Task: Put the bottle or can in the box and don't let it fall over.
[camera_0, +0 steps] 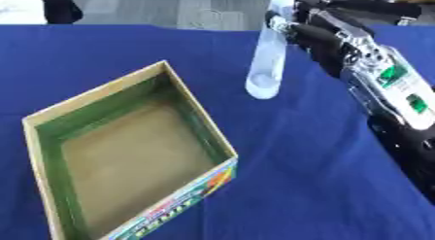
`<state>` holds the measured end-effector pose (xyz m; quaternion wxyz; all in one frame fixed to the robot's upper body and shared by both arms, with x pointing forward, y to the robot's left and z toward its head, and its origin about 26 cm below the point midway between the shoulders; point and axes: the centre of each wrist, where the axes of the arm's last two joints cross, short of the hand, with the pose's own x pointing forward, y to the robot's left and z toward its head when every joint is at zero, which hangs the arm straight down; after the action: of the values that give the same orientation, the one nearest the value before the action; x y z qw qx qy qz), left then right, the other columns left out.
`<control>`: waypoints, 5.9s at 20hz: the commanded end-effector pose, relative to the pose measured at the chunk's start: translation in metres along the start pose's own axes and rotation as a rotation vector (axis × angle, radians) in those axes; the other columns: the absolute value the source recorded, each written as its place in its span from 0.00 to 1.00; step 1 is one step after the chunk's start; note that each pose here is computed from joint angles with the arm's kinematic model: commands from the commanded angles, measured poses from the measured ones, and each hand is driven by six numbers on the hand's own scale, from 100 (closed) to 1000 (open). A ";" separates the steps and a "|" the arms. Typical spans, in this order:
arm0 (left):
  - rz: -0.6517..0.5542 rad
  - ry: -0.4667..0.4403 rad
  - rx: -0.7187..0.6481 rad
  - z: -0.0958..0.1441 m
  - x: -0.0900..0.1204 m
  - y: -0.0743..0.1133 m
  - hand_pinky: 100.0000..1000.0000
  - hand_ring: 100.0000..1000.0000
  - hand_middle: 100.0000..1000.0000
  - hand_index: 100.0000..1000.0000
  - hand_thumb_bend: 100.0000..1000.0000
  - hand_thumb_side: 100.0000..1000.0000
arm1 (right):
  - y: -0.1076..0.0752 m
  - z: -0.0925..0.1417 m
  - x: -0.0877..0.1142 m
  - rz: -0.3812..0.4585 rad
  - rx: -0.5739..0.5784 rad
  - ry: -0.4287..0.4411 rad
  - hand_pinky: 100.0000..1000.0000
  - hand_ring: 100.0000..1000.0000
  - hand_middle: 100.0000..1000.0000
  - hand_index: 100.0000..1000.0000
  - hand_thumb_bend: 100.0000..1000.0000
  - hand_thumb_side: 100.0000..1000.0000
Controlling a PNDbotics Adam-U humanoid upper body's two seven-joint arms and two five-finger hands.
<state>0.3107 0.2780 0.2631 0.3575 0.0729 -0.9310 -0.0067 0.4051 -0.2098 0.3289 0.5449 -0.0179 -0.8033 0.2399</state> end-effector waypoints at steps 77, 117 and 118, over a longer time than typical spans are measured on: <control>0.025 -0.062 -0.067 -0.011 0.014 -0.010 1.00 1.00 1.00 0.80 0.00 0.56 | -0.018 -0.003 -0.027 0.030 -0.119 0.126 1.00 1.00 1.00 0.67 0.00 0.11; 0.021 -0.050 -0.081 -0.009 0.013 -0.007 1.00 1.00 1.00 0.79 0.00 0.56 | -0.009 0.010 0.006 -0.091 -0.310 -0.029 1.00 1.00 1.00 0.08 0.00 0.15; 0.020 -0.049 -0.080 -0.009 0.013 -0.007 1.00 1.00 1.00 0.79 0.00 0.56 | -0.009 0.010 0.007 -0.095 -0.312 -0.033 1.00 1.00 1.00 0.08 0.00 0.16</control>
<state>0.3125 0.2681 0.2710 0.3503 0.0448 -0.9349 -0.0343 0.4021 -0.2146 0.3179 0.5537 -0.0568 -0.8257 0.0916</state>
